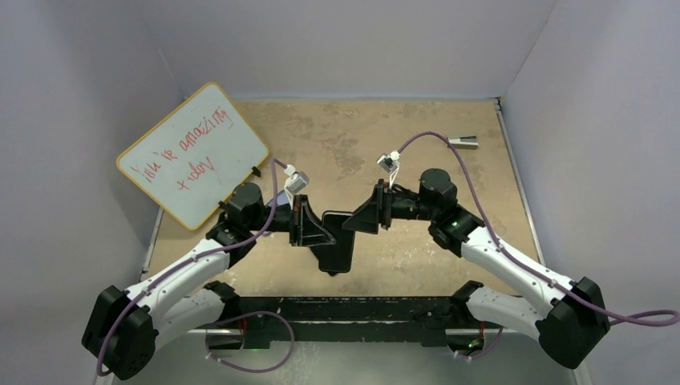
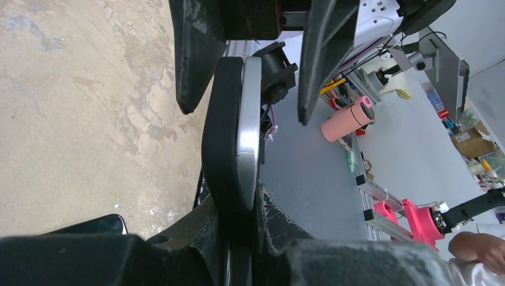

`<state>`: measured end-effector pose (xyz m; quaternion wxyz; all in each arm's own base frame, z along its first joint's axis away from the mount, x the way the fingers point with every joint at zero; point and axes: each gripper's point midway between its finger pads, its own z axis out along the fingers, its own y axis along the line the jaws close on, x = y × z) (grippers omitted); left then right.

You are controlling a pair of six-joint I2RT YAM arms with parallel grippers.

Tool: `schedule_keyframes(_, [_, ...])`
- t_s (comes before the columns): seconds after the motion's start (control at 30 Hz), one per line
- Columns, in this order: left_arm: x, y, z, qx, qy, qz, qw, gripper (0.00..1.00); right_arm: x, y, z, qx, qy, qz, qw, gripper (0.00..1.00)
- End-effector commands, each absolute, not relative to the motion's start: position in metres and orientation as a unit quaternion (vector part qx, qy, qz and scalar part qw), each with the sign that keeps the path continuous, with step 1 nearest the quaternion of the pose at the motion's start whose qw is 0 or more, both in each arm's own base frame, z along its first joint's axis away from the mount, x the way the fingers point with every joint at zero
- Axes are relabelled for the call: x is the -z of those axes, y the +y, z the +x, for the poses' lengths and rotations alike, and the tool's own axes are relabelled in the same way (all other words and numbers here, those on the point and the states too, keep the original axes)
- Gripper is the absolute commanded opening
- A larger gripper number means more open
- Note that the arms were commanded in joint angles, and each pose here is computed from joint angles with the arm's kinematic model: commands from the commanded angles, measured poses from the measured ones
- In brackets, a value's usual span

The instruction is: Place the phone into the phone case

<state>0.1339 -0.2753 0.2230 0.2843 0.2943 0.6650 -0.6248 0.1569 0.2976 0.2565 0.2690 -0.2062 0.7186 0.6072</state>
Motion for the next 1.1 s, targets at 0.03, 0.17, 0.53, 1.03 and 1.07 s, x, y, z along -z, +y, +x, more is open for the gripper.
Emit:
schedule_keyframes(0.03, [-0.254, -0.279, 0.137, 0.63, 0.624, 0.328, 0.326, 0.0, -0.276, 0.303, 0.152, -0.616, 0.694, -0.246, 0.28, 0.59])
schedule_keyframes(0.17, [-0.247, -0.279, 0.14, 0.622, 0.639, 0.321, 0.321, 0.0, -0.277, 0.304, 0.156, -0.612, 0.695, -0.242, 0.289, 0.38])
schedule_keyframes(0.53, [-0.226, -0.276, 0.161, 0.564, 0.712, 0.283, 0.306, 0.0, -0.279, 0.293, 0.173, -0.564, 0.71, -0.227, 0.356, 0.0])
schedule_keyframes(1.03, [-0.282, -0.273, 0.155, 0.61, 0.633, 0.27, 0.393, 0.0, -0.265, 0.297, 0.159, -0.625, 0.69, -0.181, 0.316, 0.58])
schedule_keyframes(1.07, [-0.286, -0.272, 0.154, 0.615, 0.628, 0.265, 0.397, 0.0, -0.26, 0.297, 0.156, -0.627, 0.691, -0.181, 0.309, 0.56])
